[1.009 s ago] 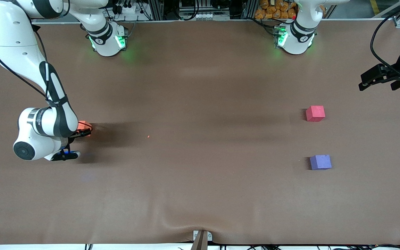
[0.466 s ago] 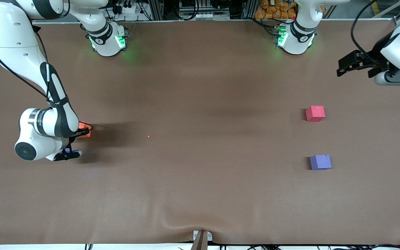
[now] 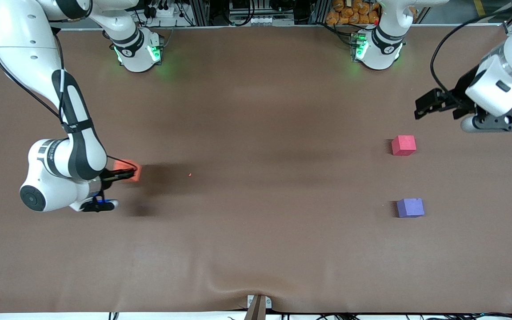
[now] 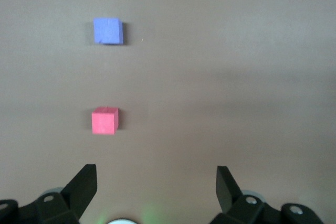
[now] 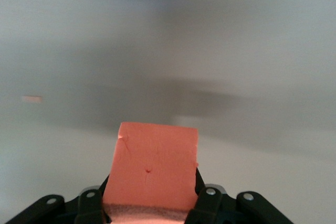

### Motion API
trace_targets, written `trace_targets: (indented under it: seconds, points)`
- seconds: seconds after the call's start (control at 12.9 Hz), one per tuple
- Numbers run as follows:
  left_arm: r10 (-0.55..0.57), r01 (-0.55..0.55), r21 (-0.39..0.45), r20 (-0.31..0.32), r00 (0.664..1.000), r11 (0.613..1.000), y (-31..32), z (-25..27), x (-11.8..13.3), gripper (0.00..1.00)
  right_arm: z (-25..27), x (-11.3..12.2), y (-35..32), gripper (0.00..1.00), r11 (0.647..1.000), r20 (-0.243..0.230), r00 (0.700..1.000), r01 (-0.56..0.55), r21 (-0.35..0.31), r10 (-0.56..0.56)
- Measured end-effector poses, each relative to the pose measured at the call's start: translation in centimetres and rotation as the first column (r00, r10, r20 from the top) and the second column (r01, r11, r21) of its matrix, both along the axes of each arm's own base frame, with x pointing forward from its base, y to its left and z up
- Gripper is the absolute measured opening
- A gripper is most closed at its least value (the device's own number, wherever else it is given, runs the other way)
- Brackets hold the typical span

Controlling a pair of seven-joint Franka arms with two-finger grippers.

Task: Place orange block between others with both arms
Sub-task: 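Grasp the orange cube with the right gripper while the left gripper lowers, then carry the orange cube toward the table middle while the left gripper approaches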

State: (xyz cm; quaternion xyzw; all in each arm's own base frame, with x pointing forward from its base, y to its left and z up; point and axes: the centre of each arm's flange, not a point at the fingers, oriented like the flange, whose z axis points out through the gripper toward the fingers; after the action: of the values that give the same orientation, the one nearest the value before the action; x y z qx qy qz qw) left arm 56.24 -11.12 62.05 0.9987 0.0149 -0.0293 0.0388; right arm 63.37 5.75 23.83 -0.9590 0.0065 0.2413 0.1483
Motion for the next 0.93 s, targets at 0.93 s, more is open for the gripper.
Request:
trace_targets:
  seconds: [0.93]
  points:
    - [0.127,-0.125,-0.03,0.073,0.989,0.992,0.6,-3.7,4.5,1.0,-1.2,-8.7,31.9,0.53,0.99,-0.039,0.99,0.13,-0.052,-0.132]
